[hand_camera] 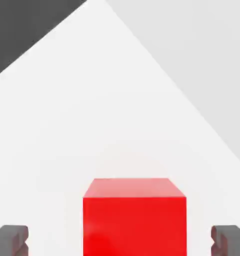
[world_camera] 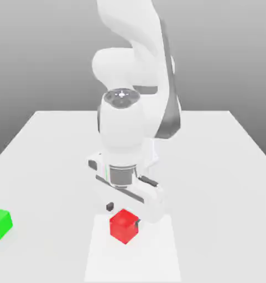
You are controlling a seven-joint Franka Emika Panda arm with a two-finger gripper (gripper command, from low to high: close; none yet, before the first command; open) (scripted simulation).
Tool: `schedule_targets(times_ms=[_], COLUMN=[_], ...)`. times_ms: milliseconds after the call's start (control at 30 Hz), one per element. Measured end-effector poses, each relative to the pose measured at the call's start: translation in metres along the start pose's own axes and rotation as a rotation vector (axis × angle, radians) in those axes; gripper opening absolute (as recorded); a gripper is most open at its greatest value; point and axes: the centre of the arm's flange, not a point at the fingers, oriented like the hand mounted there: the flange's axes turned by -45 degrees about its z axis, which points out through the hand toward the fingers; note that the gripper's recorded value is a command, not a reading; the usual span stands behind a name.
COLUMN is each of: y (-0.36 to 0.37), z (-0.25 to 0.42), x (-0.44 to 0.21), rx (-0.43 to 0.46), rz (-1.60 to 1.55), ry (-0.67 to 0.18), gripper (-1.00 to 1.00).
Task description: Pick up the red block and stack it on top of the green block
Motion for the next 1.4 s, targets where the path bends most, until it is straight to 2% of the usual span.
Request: schedule_targets(times_ms=[133,167,400,967,1133,1400], y=[0.004,0.005,0.005,0.003,0.044,0.208], z=[0.021,0.025,0.025,-0.041,-0.056,-0.074], x=[-0.004,-0.005,-0.005,-0.002,0.062,0.163], rx=[-0.007,-0.008,-0.007,-0.006,0.016,0.008], rz=[-0.003,-0.004,-0.004,0.008,0.318,0.979], ry=[-0.006,-0.008,-0.006,-0.007,-0.012,-0.007], gripper=[0.00,-1.00,-1.00,-1.00,-1.00,-1.00])
